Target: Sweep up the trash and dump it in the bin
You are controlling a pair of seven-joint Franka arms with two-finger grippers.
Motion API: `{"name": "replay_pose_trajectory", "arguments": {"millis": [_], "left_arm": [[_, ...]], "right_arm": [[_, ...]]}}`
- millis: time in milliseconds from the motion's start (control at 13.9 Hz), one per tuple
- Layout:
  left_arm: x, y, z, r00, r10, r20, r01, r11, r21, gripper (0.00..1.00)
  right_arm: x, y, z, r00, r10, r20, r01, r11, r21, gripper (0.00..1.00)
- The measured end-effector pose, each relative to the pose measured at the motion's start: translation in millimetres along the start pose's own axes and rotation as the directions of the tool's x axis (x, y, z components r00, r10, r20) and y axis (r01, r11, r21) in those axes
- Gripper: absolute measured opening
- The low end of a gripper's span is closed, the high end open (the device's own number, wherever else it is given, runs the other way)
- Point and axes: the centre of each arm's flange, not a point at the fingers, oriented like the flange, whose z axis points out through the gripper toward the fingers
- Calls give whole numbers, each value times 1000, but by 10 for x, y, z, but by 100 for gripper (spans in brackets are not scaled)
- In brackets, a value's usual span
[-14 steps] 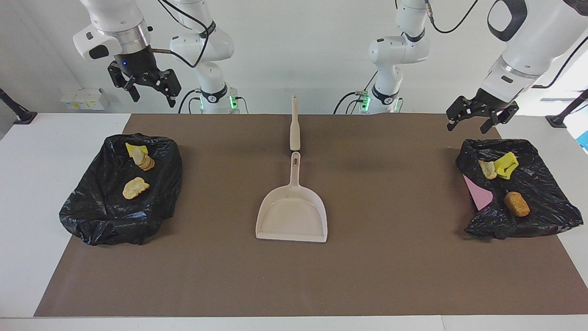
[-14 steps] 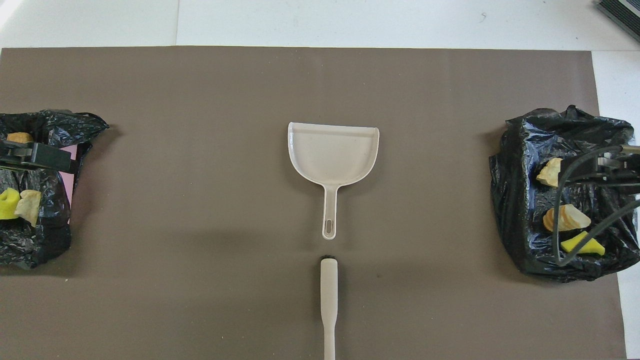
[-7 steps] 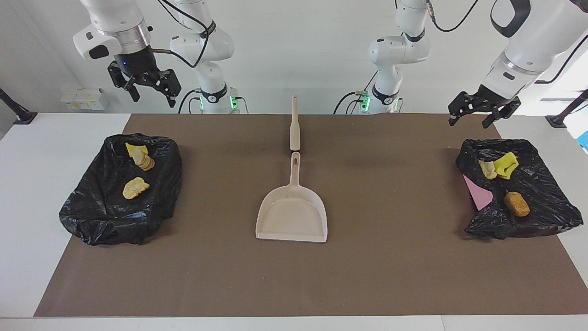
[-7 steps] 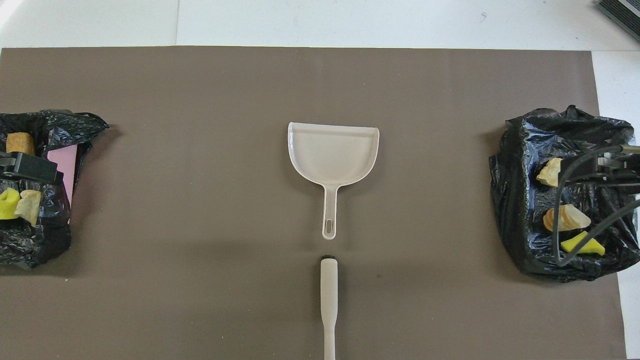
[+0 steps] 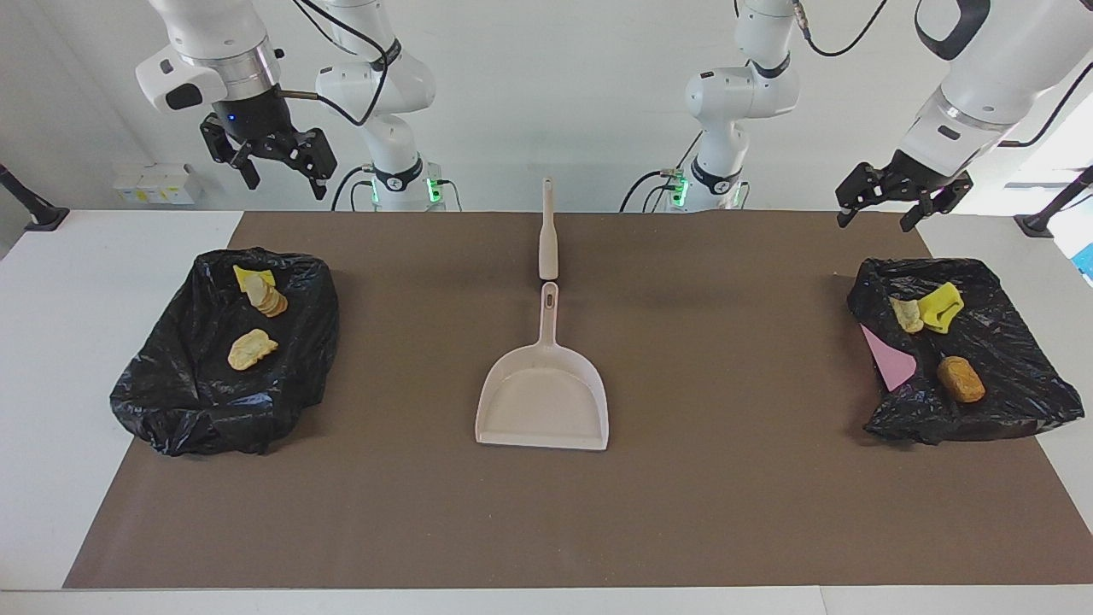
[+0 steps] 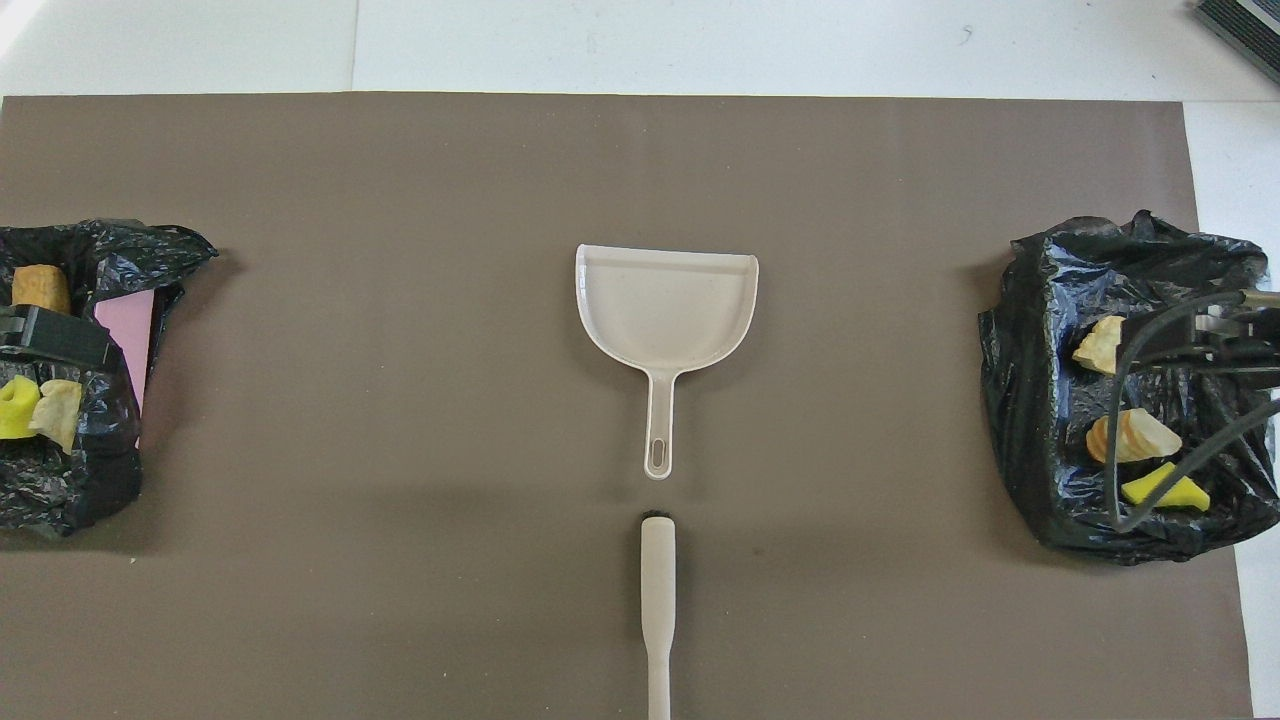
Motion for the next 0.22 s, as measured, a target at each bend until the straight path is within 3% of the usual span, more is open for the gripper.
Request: {"name": "replay_pose_trajectory", "arguments": {"millis": [216], "left_arm": [[-3,-2,-4,1000,0,2,0,1000,0,100]], "right_arm": [[0,0,0,1000,0,0,0,1000,0,100]]}}
